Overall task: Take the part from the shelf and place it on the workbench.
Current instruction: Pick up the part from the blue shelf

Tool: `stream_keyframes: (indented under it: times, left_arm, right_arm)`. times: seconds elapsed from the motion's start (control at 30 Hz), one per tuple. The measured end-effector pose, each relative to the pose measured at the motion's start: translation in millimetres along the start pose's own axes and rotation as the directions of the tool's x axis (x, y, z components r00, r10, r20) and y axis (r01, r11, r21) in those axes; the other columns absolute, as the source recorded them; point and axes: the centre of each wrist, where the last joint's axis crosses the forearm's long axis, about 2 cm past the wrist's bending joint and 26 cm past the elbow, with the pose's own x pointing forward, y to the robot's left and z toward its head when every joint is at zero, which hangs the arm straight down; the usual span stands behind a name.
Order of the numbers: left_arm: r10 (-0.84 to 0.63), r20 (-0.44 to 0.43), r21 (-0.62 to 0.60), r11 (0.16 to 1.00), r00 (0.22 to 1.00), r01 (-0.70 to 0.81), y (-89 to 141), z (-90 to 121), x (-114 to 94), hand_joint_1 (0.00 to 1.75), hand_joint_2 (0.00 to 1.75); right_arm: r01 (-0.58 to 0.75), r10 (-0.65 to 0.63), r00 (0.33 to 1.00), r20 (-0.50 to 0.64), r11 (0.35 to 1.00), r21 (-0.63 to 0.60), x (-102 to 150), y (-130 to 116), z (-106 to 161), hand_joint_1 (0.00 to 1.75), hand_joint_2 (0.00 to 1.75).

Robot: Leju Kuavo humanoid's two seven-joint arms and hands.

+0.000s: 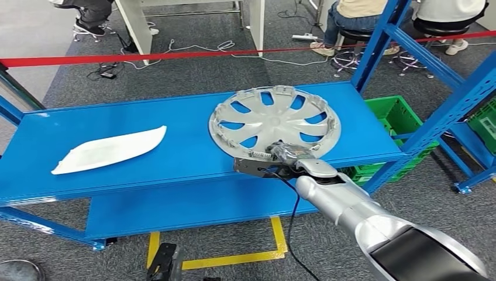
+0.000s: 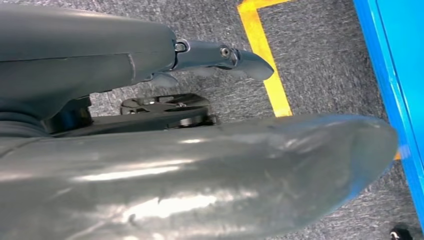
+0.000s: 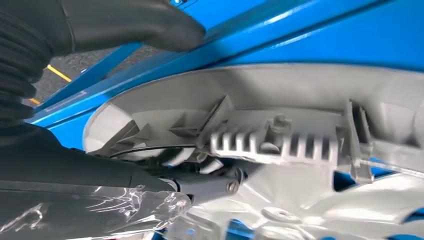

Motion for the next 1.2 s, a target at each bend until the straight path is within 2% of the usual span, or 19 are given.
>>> stream_keyframes:
  times: [0.17, 0.3, 0.4, 0.5, 0.53, 0.63, 1.0, 1.2]
  left_arm:
    - [0.001, 0.006, -0.001, 1.000, 1.000, -0.001, -1.0, 0.1, 0.2, 0.00, 0.00]
    - [0.004, 0.009, -0.004, 1.000, 1.000, -0.003, -1.5, 0.1, 0.1, 0.00, 1.75]
    - [0.005, 0.007, -0.003, 1.000, 1.000, -0.005, -1.6, 0.3, -0.2, 0.00, 1.75]
    - [0.006, 0.000, 0.000, 1.000, 1.000, -0.006, -0.9, 0.6, -1.1, 0.00, 0.44]
    - [0.007, -0.001, 0.000, 1.000, 1.000, -0.007, -0.9, 0.7, -1.4, 0.00, 0.44]
    - [0.008, -0.001, -0.004, 1.000, 1.000, -0.008, -0.9, 0.6, -1.2, 0.00, 1.75]
    - [-0.044, -0.018, 0.024, 0.999, 0.999, 0.044, 0.8, 0.3, -0.6, 0.00, 1.75]
    - [-0.015, -0.012, -0.001, 1.000, 1.000, 0.015, -0.4, 0.4, -0.7, 0.00, 1.75]
  right_arm:
    - [0.002, -0.002, 1.000, 0.002, 1.000, -0.021, -1.1, -0.4, -0.1, 1.75, 1.75]
    - [0.005, -0.005, 1.000, -0.003, 1.000, -0.028, -5.7, 1.1, -0.4, 1.75, 1.75]
    - [0.006, -0.006, 1.000, 0.001, 1.000, -0.029, -7.0, 2.4, -0.4, 1.75, 1.75]
    - [0.007, -0.007, 1.000, 0.005, 0.999, -0.032, -7.3, 4.0, -0.4, 1.75, 1.75]
    - [0.007, -0.006, 1.000, 0.006, 0.999, -0.033, -7.3, 3.9, -0.4, 1.75, 1.75]
    - [0.005, -0.005, 1.000, 0.010, 0.999, -0.038, -6.5, 3.0, -0.4, 1.75, 1.75]
    - [-0.001, 0.002, 1.000, 0.025, 0.999, -0.046, -2.0, 0.7, -0.2, 1.75, 1.75]
    - [0.004, -0.003, 1.000, 0.023, 0.999, -0.052, -2.9, -0.1, -0.3, 1.75, 1.75]
